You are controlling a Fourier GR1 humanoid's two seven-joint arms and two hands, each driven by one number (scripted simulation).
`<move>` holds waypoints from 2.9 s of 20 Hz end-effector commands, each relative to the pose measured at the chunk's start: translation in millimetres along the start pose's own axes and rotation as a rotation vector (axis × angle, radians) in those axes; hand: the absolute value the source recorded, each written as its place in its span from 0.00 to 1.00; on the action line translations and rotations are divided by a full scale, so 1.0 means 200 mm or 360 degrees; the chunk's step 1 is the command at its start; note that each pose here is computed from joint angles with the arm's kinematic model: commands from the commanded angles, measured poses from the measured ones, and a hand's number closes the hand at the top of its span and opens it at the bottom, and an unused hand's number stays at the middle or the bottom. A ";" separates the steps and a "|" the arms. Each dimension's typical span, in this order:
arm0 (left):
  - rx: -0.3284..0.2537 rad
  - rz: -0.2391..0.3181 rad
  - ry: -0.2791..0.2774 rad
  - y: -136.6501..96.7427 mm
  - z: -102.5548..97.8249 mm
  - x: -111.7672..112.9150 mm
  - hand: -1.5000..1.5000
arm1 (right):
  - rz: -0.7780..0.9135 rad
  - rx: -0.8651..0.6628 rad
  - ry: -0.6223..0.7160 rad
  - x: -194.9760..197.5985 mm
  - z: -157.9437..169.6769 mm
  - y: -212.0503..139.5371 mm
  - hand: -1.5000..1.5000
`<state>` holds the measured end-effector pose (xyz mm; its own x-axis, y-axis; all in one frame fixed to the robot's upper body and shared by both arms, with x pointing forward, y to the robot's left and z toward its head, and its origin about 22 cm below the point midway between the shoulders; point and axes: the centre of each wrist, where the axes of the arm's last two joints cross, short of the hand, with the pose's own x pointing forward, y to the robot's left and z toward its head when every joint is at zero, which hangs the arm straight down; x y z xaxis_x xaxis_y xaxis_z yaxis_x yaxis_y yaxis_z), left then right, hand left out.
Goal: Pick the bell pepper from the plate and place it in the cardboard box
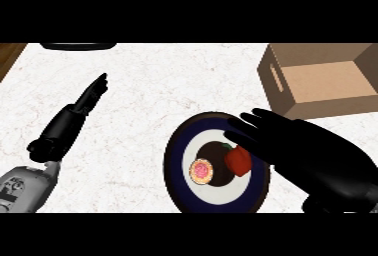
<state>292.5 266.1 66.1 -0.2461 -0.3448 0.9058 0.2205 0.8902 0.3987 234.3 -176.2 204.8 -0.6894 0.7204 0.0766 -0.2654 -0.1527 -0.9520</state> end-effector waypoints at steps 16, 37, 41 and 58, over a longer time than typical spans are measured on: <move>0.0027 -0.0011 0.0001 0.05 0.02 0.01 0.50 | 0.0117 0.0153 0.0287 0.31 -0.21 0.17 0.00; 0.0027 0.0014 -0.0009 0.05 0.03 -0.02 0.50 | 0.0155 0.0233 0.0328 0.07 -0.27 0.43 0.00; 0.0007 0.0017 -0.0022 -0.03 0.01 0.00 0.50 | 0.0137 0.0247 0.0322 0.09 -0.41 0.48 0.00; 0.0022 0.0011 0.0029 0.07 0.02 0.01 0.50 | 0.0219 0.0290 0.0265 0.00 -0.57 0.73 1.00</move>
<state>294.4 271.8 69.0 -0.2455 -0.3426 0.9068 0.2155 0.8928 0.3956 273.8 -127.1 46.9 -0.5632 0.8187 -0.1120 -0.3222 -0.3423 -0.8826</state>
